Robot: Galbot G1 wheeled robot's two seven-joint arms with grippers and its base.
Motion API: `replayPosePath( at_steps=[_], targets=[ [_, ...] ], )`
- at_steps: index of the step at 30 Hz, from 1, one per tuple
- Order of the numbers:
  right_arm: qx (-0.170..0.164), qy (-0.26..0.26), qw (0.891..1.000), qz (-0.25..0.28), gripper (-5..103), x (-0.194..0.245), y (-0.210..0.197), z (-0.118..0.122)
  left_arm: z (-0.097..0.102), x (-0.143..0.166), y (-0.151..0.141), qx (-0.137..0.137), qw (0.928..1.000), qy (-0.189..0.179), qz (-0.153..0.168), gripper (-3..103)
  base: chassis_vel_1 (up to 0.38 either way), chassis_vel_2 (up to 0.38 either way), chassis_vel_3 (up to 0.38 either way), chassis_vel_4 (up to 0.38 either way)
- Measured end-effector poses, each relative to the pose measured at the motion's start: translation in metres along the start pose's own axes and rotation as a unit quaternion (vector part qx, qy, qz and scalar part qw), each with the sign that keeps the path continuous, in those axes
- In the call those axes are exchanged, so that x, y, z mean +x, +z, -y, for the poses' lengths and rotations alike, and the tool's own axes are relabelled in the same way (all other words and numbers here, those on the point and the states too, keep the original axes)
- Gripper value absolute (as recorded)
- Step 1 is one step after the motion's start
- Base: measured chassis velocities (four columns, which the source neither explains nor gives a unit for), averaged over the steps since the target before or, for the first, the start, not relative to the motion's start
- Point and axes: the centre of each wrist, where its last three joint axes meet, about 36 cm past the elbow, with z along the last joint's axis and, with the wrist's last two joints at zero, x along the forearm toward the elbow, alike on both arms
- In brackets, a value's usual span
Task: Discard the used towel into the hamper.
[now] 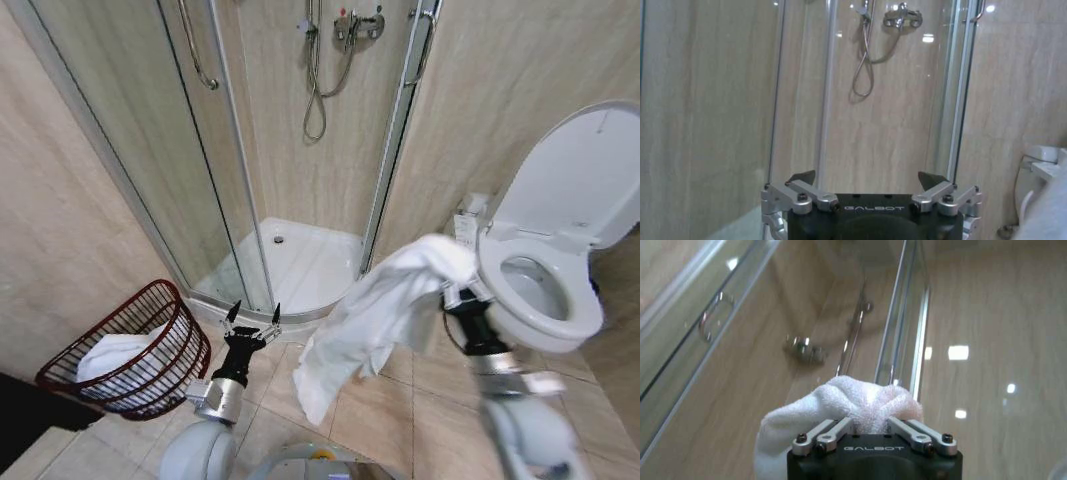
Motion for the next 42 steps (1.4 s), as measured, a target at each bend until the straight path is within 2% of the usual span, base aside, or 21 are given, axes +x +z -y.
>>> replayPosePath(
  at_steps=[2, 6, 15, 18, 20, 22, 26, 31, 37, 42],
  targets=[
    [0.021, 0.010, 0.999, 0.028, 9, -0.004, -0.018, 0.008, 0.000, 0.000, 0.000, 0.000, 1.0000, 0.000, 0.000, 100, 0.000, 0.000, 0.000, 0.000],
    [0.026, 0.027, 0.998, 0.052, 9, -0.007, -0.034, 0.015, 0.000, 0.000, 0.000, 0.000, 1.0000, 0.000, 0.000, 100, 0.000, 0.000, 0.000, 0.000],
    [0.050, 0.078, 0.993, 0.079, 9, -0.009, -0.045, 0.033, 0.000, 0.000, 0.000, 0.000, 1.0000, 0.000, 0.000, 100, 0.000, 0.000, 0.000, 0.000],
    [0.046, 0.096, 0.991, 0.082, 9, -0.007, -0.051, 0.046, 0.000, 0.000, 0.000, 0.000, 1.0000, 0.000, 0.000, 100, 0.000, 0.000, 0.000, 0.000],
    [0.061, 0.104, 0.988, 0.092, 9, -0.008, -0.060, 0.056, 0.000, 0.000, 0.000, 0.000, 1.0000, 0.000, 0.000, 100, 0.000, 0.000, 0.000, 0.000],
    [0.061, 0.107, 0.988, 0.096, 9, -0.009, -0.063, 0.060, 0.000, 0.000, 0.000, 0.000, 1.0000, 0.000, 0.000, 100, 0.000, 0.000, 0.000, 0.000],
    [0.061, 0.106, 0.987, 0.102, 9, -0.012, -0.065, 0.062, 0.000, 0.000, 0.000, 0.000, 1.0000, 0.000, 0.000, 100, 0.000, 0.000, 0.000, 0.000],
    [0.079, 0.109, 0.984, 0.118, 9, -0.012, -0.070, 0.068, 0.000, 0.000, 0.000, 0.000, 1.0000, 0.000, 0.000, 100, 0.000, 0.000, 0.000, 0.000],
    [0.089, 0.097, 0.982, 0.134, 9, -0.012, -0.058, 0.060, 0.000, 0.000, 0.000, 0.000, 1.0000, 0.000, 0.000, 100, 0.000, 0.000, 0.000, 0.000],
    [0.090, 0.100, 0.981, 0.137, 9, -0.014, -0.057, 0.063, 0.000, 0.000, 0.000, 0.000, 1.0000, 0.000, 0.000, 100, 0.000, 0.000, 0.000, 0.000]
  ],
)
